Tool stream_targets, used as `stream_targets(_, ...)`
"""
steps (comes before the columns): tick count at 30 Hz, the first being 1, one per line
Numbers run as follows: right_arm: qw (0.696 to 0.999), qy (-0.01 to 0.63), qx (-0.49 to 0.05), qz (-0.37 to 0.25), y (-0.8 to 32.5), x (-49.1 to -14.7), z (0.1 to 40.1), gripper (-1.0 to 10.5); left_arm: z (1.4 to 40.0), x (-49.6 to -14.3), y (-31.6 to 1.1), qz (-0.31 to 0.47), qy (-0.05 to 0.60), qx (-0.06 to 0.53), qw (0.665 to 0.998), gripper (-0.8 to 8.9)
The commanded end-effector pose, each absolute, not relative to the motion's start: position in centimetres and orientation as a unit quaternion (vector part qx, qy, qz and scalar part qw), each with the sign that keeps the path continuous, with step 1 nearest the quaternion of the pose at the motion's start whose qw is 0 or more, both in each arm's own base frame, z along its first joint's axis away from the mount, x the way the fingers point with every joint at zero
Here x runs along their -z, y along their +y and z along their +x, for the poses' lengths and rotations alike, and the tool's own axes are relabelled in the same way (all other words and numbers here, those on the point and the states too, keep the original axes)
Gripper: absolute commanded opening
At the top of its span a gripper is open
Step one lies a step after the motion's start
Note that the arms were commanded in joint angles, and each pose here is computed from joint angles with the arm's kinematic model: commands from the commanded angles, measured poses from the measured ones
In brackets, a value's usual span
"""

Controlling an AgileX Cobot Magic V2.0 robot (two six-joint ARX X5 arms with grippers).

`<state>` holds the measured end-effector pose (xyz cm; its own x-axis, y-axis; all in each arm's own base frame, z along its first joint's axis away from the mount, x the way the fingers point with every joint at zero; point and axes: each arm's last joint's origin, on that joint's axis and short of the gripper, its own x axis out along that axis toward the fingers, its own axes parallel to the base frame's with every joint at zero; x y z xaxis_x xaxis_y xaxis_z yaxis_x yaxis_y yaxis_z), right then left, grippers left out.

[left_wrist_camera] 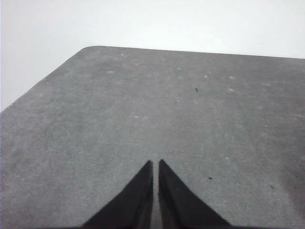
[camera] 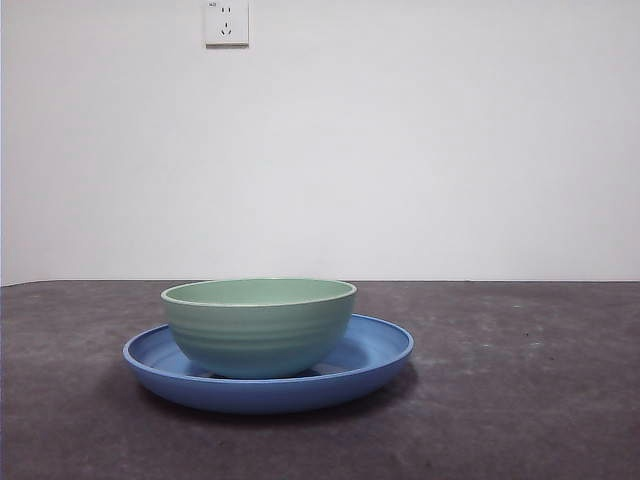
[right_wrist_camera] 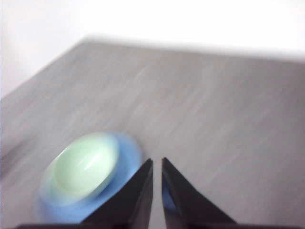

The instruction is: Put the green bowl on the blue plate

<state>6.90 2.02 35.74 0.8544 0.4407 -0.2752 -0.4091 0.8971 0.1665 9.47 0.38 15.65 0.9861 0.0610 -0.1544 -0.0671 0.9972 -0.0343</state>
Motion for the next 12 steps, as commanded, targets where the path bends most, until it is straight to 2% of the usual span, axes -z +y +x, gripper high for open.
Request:
stream_targets(1, 0.984, 0.081, -0.159, 0.016, 1.3, -33.0, 7.8, 0.3, 9.6, -14.9, 0.4, -0.019, 0.089, -0.036, 0.995, 0.19)
stream_targets(4, 0.992, 0.049, -0.115, 0.010, 0.8, -29.0, 8.0, 0.3, 9.6, -14.9, 0.4, -0.019, 0.089, -0.036, 0.995, 0.19)
stream_targets(9, 0.999, 0.036, -0.034, 0.007, 0.2, -22.8, 8.9, 0.3, 9.6, -14.9, 0.4, -0.019, 0.089, -0.036, 0.995, 0.19)
stream_targets(12, 0.999, 0.040, -0.014, 0.006, 0.1, -20.0, 9.4, 0.3, 9.6, -14.9, 0.4, -0.019, 0.089, -0.036, 0.995, 0.19)
